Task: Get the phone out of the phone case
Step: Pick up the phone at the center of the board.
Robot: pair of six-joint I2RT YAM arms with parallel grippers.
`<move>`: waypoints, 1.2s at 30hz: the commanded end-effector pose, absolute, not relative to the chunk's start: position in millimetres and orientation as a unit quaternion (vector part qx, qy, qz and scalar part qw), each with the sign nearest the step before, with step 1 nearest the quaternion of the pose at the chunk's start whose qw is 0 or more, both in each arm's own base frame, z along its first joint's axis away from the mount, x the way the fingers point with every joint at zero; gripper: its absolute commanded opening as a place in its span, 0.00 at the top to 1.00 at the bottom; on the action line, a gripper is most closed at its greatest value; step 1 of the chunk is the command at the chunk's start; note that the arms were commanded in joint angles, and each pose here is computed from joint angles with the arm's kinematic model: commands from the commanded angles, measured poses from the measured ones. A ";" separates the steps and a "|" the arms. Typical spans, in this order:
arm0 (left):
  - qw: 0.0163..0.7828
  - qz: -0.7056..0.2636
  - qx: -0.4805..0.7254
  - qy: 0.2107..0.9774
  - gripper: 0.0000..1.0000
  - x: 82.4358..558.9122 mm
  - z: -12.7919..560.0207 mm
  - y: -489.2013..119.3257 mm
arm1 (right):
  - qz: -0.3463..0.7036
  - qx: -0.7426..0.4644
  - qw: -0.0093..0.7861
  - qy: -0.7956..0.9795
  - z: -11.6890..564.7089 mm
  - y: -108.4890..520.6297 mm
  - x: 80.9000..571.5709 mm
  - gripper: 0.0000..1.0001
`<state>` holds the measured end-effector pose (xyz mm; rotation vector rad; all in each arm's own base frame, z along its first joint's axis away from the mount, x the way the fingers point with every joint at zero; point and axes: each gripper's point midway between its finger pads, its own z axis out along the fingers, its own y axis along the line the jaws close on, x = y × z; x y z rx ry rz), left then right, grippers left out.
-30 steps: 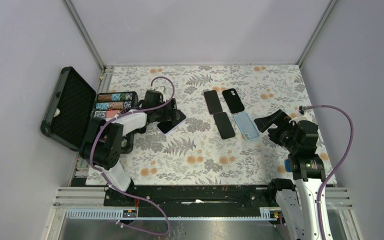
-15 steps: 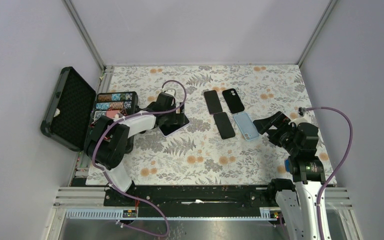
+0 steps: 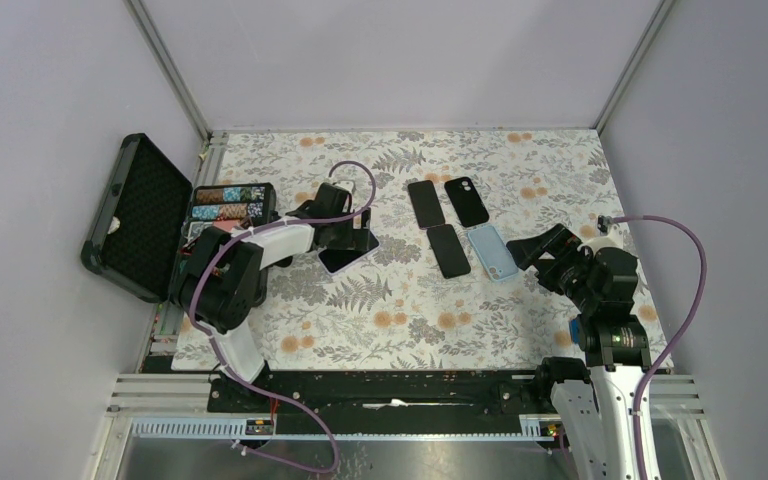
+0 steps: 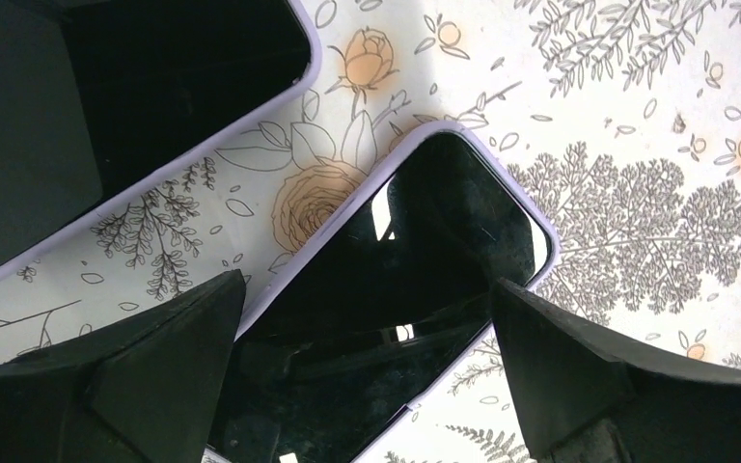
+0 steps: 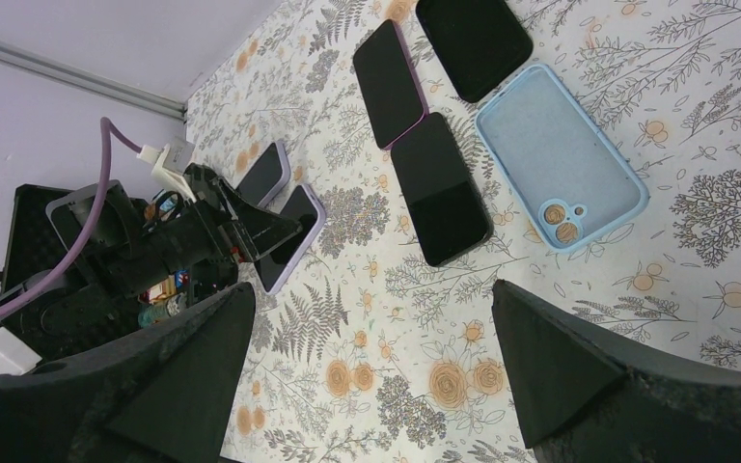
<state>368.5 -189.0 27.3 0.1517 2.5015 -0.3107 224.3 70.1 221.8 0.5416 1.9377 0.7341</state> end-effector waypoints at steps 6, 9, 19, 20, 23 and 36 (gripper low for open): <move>0.256 -0.166 0.071 0.950 0.01 338.7 51.8 -192.1 | 0.306 0.205 0.492 0.789 228.2 71.9 224.9 0.00; 0.250 -0.191 0.078 0.946 0.01 330.1 54.5 -200.2 | 0.307 0.206 0.490 0.790 226.8 72.3 225.1 0.00; 0.226 -0.128 0.109 0.959 0.01 313.2 24.6 -204.5 | 0.305 0.206 0.488 0.791 223.3 72.1 224.6 0.00; 0.224 -0.122 0.113 0.960 0.01 311.6 23.0 -205.8 | 0.305 0.206 0.488 0.792 222.3 72.1 224.4 0.00; 0.228 -0.114 0.126 0.959 0.01 307.3 22.1 -211.3 | 0.305 0.205 0.487 0.792 220.6 72.3 223.7 0.00; 0.270 -0.100 0.266 0.920 0.01 303.9 50.3 -220.3 | 0.306 0.196 0.486 0.795 221.3 73.9 223.9 0.00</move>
